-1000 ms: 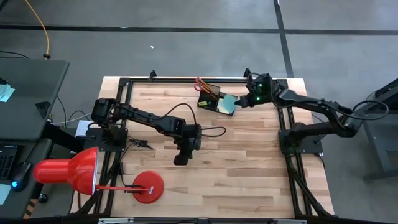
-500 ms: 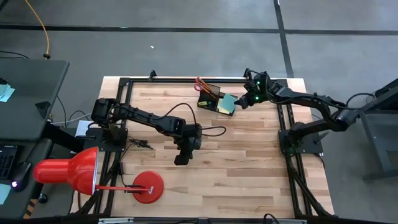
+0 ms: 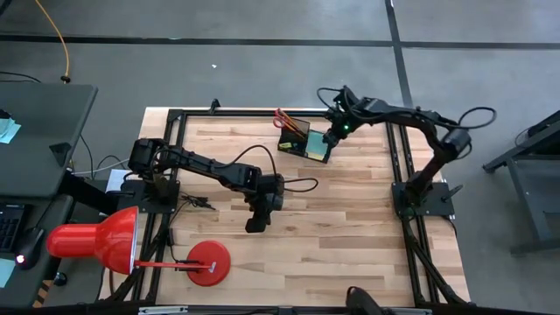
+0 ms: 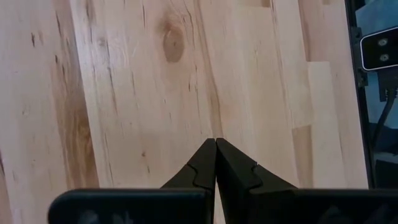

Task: Pick and place office supplies into organizer
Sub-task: Put the blue sticky notes in the black desk organizer, then return to Home Position

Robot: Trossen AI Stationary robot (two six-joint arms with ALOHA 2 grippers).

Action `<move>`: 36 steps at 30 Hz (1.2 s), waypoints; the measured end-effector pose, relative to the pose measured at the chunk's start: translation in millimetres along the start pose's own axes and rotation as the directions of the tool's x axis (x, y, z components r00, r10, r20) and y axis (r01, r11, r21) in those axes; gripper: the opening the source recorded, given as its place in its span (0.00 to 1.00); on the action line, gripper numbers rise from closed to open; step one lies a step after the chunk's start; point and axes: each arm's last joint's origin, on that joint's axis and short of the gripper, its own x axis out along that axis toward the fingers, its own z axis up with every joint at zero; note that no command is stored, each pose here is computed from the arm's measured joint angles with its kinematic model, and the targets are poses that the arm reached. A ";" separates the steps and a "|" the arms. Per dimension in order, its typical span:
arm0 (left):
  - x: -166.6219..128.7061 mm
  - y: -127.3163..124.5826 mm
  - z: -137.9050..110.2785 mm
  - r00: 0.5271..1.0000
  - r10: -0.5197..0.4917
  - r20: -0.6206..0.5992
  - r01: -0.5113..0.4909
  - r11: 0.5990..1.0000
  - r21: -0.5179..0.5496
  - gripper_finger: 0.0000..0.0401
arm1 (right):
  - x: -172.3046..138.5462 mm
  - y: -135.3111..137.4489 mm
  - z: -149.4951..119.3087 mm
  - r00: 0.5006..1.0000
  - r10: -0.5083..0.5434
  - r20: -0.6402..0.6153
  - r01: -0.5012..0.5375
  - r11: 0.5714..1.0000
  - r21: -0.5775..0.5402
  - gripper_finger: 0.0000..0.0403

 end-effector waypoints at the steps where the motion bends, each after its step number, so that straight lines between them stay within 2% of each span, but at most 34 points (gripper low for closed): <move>1: 0.0 0.0 0.0 1.000 0.000 0.000 0.000 1.000 0.000 0.00 | 1.6 -0.5 3.0 1.000 0.010 -0.012 -0.010 1.000 -0.003 0.00; 8: 0.0 0.0 0.7 1.000 0.001 0.006 -0.001 1.000 0.004 0.00 | 4.6 -2.1 6.1 1.000 0.011 -0.030 -0.011 1.000 -0.006 0.00; 11: -0.1 0.1 1.4 1.000 0.001 0.014 -0.001 1.000 0.007 0.00 | 5.0 -1.3 6.2 1.000 0.008 -0.030 -0.008 1.000 -0.016 0.04; 14: -0.1 0.0 2.9 1.000 -0.001 0.028 0.000 1.000 0.015 0.00 | 6.7 1.2 5.8 0.999 -0.009 -0.035 0.008 1.000 -0.022 0.13; 17: -0.1 -0.1 3.2 1.000 -0.001 0.031 0.001 1.000 0.018 0.00 | 7.9 2.8 3.9 0.998 -0.037 -0.055 0.037 0.999 -0.003 0.28; 20: -0.1 -0.1 3.3 1.000 -0.001 0.032 0.000 1.000 0.018 0.00 | 8.4 2.5 0.7 0.991 -0.106 -0.085 0.108 0.994 0.021 0.43; 23: -0.2 0.2 3.6 0.999 0.006 0.035 -0.007 1.000 0.022 0.00 | 8.4 3.1 -0.3 0.992 -0.086 -0.095 0.091 0.994 0.054 0.55; 26: -0.2 0.2 5.2 0.999 0.008 0.050 -0.009 0.999 0.031 0.00 | 6.6 4.7 -0.2 0.993 -0.077 -0.090 0.084 0.993 0.078 0.61; 29: -0.4 0.3 7.5 0.997 0.017 0.073 -0.020 0.999 0.041 0.00 | 1.8 12.2 5.0 0.997 -0.076 -0.028 0.078 0.994 0.074 0.62; 31: -0.5 0.8 8.3 0.996 0.032 0.082 -0.035 0.999 0.038 0.00 | -2.8 19.4 9.5 0.998 -0.051 0.027 0.049 0.995 0.083 0.62; 36: -12.4 8.2 16.5 0.982 0.059 0.177 -0.059 0.998 -0.003 0.00 | -23.2 55.0 15.5 0.972 0.207 0.115 -0.205 0.978 -0.028 0.62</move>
